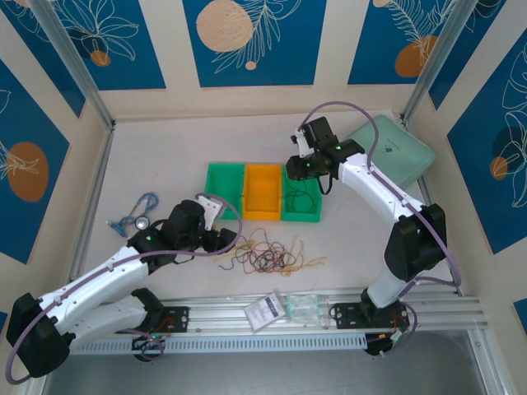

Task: Untangle the cables

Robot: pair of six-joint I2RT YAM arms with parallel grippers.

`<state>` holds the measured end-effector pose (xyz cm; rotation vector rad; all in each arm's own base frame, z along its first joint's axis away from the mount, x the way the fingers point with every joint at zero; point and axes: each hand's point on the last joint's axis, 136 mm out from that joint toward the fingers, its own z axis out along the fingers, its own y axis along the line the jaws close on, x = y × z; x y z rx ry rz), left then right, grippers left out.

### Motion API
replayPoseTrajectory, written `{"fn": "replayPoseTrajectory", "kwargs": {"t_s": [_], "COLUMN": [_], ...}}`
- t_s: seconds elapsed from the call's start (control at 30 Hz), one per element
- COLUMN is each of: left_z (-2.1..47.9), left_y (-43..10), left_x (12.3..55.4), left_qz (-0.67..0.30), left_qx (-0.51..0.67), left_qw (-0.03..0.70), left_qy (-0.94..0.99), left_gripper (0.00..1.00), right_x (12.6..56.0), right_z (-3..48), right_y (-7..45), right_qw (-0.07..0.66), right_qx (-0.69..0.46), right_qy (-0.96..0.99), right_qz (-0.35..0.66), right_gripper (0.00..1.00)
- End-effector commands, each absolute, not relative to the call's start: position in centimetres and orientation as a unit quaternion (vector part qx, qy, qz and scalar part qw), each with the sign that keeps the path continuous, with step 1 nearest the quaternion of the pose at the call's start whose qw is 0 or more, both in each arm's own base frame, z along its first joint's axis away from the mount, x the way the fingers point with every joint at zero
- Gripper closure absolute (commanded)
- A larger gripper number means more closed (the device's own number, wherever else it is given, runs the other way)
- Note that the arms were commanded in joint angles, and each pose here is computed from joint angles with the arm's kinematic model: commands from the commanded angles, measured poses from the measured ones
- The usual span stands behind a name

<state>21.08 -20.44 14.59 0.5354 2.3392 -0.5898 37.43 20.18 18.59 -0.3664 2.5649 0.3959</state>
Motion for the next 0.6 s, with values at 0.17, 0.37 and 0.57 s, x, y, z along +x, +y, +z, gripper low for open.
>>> {"fn": "replayPoseTrajectory", "kwargs": {"t_s": [0.17, 0.37, 0.57], "left_z": [14.6, 14.5, 14.3], "left_y": [-19.7, -19.1, -18.8], "left_x": [21.4, 21.1, 21.1], "left_qz": [-0.220, -0.214, -0.211], "left_qx": [0.192, 0.189, 0.186], "left_qw": [0.339, 0.341, 0.342], "left_qy": [0.894, 0.896, 0.897], "left_gripper": [0.28, 0.29, 0.29], "right_x": [39.1, 40.5, 41.1], "right_z": [18.2, 16.3, 14.5], "right_y": [24.2, 24.8, 23.4], "right_qw": [0.255, 0.235, 0.222], "right_qx": [-0.181, -0.183, -0.165], "right_qy": [0.938, 0.946, 0.956], "right_qz": [0.147, 0.130, 0.101], "right_gripper": [0.76, 0.76, 0.76]}}
